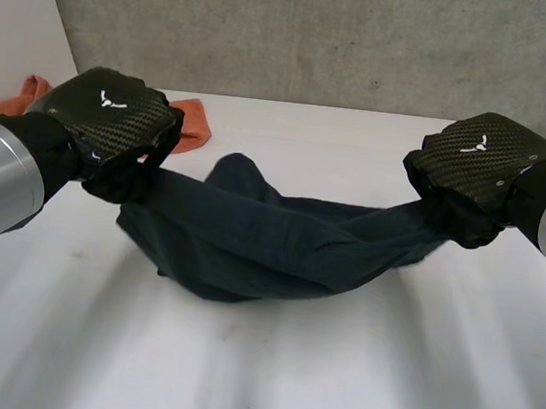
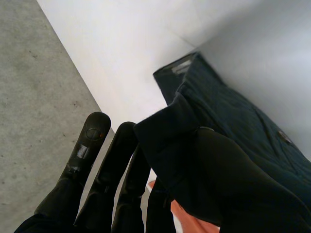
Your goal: Fold the laundry.
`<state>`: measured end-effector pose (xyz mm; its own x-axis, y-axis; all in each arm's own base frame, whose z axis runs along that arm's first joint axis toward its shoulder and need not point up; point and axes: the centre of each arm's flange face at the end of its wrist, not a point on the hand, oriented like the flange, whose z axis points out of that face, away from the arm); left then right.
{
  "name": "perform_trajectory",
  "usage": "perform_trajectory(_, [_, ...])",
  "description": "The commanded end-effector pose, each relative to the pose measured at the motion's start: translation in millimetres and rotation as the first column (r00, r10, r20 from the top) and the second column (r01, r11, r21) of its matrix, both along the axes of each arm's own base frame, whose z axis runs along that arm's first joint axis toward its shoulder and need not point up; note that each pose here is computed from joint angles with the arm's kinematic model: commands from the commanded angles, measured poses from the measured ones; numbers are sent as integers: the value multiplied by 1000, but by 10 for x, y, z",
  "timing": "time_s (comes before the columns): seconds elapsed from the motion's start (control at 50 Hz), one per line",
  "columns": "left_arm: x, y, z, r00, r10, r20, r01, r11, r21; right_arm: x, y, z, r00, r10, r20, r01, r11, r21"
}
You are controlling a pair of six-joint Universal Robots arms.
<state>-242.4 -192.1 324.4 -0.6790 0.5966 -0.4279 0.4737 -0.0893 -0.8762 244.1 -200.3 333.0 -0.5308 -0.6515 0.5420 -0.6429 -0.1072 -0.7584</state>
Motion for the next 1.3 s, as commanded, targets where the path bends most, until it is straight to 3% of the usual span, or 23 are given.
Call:
perform_trajectory(0.02, [-10,-158,-312,999,5,44,-10,994,112,62,-97,-266,997,18,-75,-13,997,74])
perform_trajectory(0.08, [-87,-328,-587,997,-1,72,-13,983,185,156,-266,-555,993,10,-116,6,990,140])
perform_trajectory(0.16, [-236,-707,-756,998,16,58,-25,987,158,360,-464,-692,994,-7,-110,17,996,91])
perform_trajectory(0.22, [-336,-918,-720,999,25,33,-27,996,87,507,-677,-657,997,-62,-52,62,998,-7])
perform_trajectory(0.28, [-448,-1230,-438,997,65,-47,-69,993,-93,621,-937,-427,992,-110,62,119,981,-153])
perform_trajectory(0.34, [-502,-1487,17,976,101,-194,-158,940,-302,725,-1157,-83,970,-108,217,172,939,-299])
perform_trajectory(0.38, [-487,-1618,427,938,105,-331,-255,856,-450,758,-1223,138,951,-84,296,196,907,-373])
perform_trajectory(0.44, [-486,-1637,811,893,69,-444,-336,760,-557,791,-1293,524,906,-22,423,248,836,-489])
perform_trajectory(0.54, [-561,-1559,1034,867,0,-498,-356,701,-618,783,-1329,830,862,28,507,317,749,-581])
perform_trajectory(0.62, [-636,-1500,938,872,-3,-489,-333,728,-599,797,-1330,816,862,29,506,317,748,-583])
perform_trajectory(0.78, [-640,-1364,256,916,64,-395,-260,847,-465,882,-1375,299,903,-19,430,255,828,-499])
perform_trajectory(0.88, [-615,-1252,-372,947,117,-298,-218,917,-333,910,-1377,-436,951,-75,300,180,923,-340])
perform_trajectory(0.98, [-603,-947,-991,977,133,-169,-161,973,-167,845,-1269,-1013,983,-109,150,137,972,-189])
perform_trajectory(1.1, [-473,-624,-1414,990,140,-31,-140,990,10,641,-928,-1490,994,-98,-39,99,995,23])
perform_trajectory(1.3, [-114,101,-1403,978,75,196,-124,960,253,272,-178,-1347,978,9,-206,40,973,229])
